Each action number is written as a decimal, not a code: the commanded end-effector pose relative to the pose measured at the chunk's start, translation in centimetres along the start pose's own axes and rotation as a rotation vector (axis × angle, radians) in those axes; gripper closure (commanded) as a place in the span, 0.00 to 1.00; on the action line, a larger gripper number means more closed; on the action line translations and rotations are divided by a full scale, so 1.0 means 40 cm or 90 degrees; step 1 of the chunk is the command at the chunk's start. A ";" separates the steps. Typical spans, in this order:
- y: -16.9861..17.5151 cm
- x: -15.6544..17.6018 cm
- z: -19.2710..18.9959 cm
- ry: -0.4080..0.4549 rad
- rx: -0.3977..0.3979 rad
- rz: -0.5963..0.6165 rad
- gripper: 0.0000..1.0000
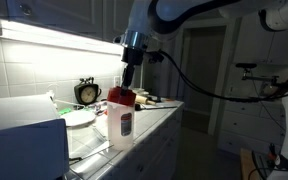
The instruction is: Put the red lid on the jar
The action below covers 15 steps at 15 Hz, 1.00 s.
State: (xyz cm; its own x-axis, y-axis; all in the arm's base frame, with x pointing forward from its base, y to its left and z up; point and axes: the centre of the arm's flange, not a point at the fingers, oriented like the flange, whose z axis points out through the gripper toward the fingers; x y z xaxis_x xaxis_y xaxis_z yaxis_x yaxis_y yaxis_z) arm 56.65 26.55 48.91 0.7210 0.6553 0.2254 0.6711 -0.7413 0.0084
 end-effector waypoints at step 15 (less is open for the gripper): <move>0.005 0.008 0.023 -0.015 0.016 -0.043 0.00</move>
State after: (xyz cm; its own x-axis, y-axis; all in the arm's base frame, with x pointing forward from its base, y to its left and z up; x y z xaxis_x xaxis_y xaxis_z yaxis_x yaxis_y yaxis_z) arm 56.88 26.86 48.21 0.6842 0.6959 0.2183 0.7121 -0.7021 0.0065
